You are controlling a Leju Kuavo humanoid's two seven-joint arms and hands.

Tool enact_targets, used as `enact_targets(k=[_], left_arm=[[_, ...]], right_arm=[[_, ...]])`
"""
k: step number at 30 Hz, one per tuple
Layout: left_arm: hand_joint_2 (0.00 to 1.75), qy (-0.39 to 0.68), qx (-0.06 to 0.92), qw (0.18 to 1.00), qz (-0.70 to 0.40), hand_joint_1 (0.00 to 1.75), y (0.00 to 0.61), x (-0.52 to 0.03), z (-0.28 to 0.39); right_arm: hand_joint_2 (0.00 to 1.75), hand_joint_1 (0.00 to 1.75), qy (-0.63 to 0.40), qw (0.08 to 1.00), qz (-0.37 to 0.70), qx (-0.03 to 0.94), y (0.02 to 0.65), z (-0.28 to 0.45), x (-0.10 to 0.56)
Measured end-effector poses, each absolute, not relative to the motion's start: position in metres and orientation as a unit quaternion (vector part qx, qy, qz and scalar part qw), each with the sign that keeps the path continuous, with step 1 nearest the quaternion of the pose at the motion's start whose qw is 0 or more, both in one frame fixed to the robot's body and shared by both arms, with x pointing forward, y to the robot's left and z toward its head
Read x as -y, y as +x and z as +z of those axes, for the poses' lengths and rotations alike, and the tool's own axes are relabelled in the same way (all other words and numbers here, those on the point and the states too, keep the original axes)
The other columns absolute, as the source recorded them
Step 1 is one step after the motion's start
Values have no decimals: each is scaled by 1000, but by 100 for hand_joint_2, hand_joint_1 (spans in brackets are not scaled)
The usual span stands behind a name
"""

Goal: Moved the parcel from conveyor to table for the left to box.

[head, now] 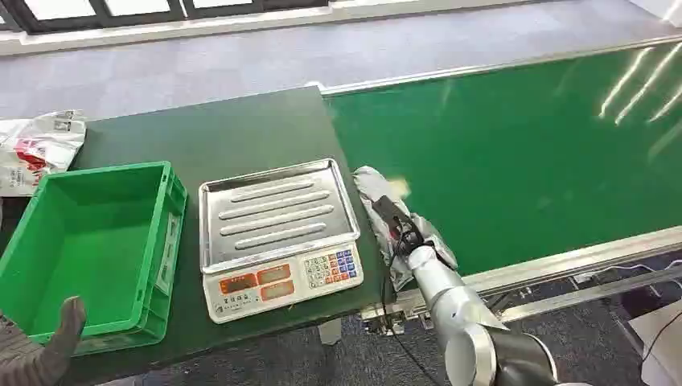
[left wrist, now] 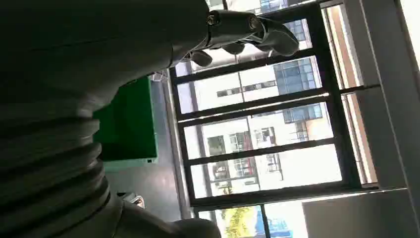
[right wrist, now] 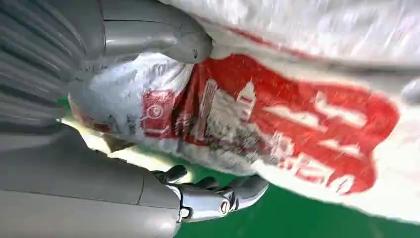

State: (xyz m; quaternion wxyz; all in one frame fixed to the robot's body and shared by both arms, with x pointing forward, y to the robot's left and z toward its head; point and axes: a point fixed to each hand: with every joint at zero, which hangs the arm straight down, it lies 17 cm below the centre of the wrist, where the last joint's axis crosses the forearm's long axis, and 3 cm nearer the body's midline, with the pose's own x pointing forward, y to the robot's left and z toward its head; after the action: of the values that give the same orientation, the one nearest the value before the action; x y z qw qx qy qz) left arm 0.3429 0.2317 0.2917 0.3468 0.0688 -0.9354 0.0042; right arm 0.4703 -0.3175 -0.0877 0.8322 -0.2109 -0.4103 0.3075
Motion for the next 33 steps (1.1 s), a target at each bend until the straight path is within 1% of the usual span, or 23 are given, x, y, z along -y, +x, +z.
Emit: enact_targets(k=[4, 7, 9, 26, 27, 33], left_arm=[[175, 69, 936, 345, 3, 0, 343, -232, 293], [175, 65, 938, 341, -1, 0, 346, -230, 295], [175, 61, 939, 339, -3, 0, 347, -228, 297], [175, 54, 940, 336, -6, 0, 354, -225, 299], [175, 54, 940, 336, -6, 0, 354, -225, 299], [175, 51, 940, 336, -10, 0, 354, -223, 299]], right_arm=[[175, 0, -154, 826, 324, 434, 467, -89, 292], [175, 0, -72, 808, 352, 468, 458, -87, 258], [175, 0, -39, 796, 363, 483, 452, -84, 244], [175, 0, -20, 790, 373, 486, 445, -87, 235], [175, 175, -20, 790, 373, 486, 445, -87, 235], [175, 175, -18, 788, 378, 486, 444, -87, 232]])
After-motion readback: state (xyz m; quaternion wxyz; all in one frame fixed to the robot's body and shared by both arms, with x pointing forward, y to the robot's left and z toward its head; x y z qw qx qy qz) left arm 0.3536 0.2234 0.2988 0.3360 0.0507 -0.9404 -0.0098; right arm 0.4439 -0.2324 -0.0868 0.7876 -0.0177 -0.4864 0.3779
